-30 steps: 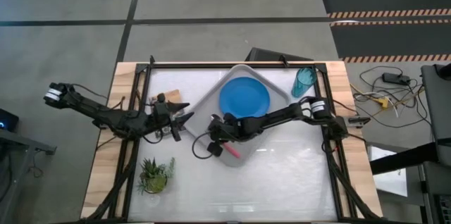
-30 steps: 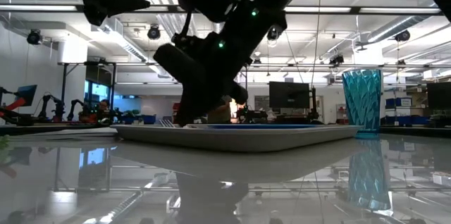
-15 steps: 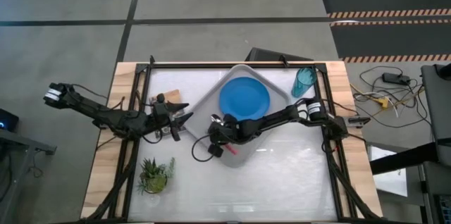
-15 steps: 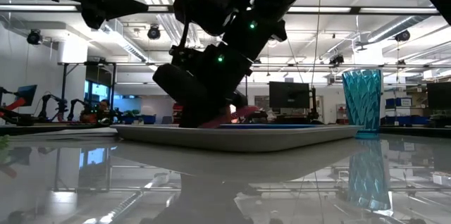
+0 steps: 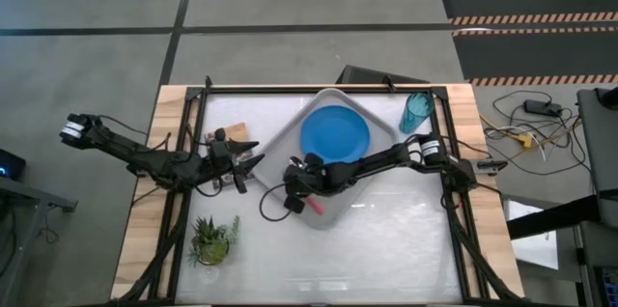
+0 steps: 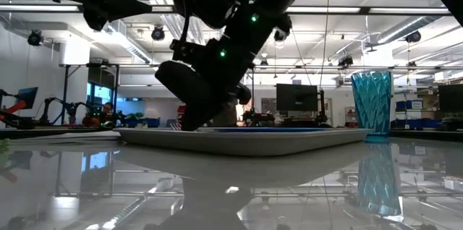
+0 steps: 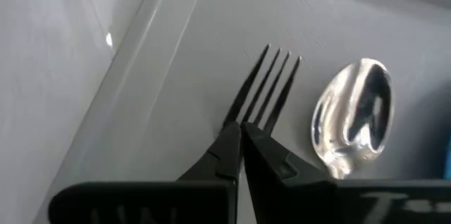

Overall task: Pick and place plate/cup/fork/spoon on tray
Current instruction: Put the pink fork on the gray serving tray to the left of the blue plate, then put the blue cup on the gray serving tray to the left of the blue plate

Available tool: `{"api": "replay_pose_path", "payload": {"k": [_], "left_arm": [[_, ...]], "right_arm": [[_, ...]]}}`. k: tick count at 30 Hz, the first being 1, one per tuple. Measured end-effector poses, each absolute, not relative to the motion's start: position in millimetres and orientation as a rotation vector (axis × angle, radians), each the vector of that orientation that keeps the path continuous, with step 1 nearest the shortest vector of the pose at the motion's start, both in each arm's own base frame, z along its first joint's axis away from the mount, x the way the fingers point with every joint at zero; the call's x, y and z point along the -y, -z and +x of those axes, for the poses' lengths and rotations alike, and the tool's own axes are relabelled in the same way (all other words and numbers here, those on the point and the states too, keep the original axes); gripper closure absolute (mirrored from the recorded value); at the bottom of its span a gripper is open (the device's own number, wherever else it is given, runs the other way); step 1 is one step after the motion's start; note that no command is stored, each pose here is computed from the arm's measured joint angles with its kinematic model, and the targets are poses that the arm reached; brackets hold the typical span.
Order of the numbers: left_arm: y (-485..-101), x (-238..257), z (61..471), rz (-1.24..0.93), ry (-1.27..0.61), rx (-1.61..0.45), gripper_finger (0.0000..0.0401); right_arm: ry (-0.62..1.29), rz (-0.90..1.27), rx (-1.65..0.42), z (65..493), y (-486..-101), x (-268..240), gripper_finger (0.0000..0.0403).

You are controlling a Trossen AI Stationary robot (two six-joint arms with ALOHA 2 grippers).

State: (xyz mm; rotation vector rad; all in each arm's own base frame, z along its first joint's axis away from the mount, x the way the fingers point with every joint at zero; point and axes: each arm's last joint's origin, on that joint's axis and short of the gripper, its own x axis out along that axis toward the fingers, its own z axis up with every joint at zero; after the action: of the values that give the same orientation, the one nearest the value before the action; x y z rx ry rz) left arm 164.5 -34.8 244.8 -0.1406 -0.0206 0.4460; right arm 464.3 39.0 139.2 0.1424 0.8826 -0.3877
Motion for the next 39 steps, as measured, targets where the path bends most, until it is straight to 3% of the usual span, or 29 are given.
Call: {"api": "replay_pose_path", "payload": {"k": [13, 31, 39], "left_arm": [[-242.1, 34.7, 164.1, -0.14, -0.446, 0.015, 0.0223], [-243.5, 34.7, 164.0, -0.152, -0.444, 0.034, 0.0223], [-243.3, 34.8, 164.1, -0.151, -0.444, 0.034, 0.0223]], "right_arm": [[0.207, 0.111, -1.077, 455.4, -160.8, -83.2, 0.0394], [0.267, 0.116, -1.204, 438.6, -145.6, -88.0, 0.0394], [0.275, 0.126, -1.185, 433.9, -163.1, -87.0, 0.0394]]}}
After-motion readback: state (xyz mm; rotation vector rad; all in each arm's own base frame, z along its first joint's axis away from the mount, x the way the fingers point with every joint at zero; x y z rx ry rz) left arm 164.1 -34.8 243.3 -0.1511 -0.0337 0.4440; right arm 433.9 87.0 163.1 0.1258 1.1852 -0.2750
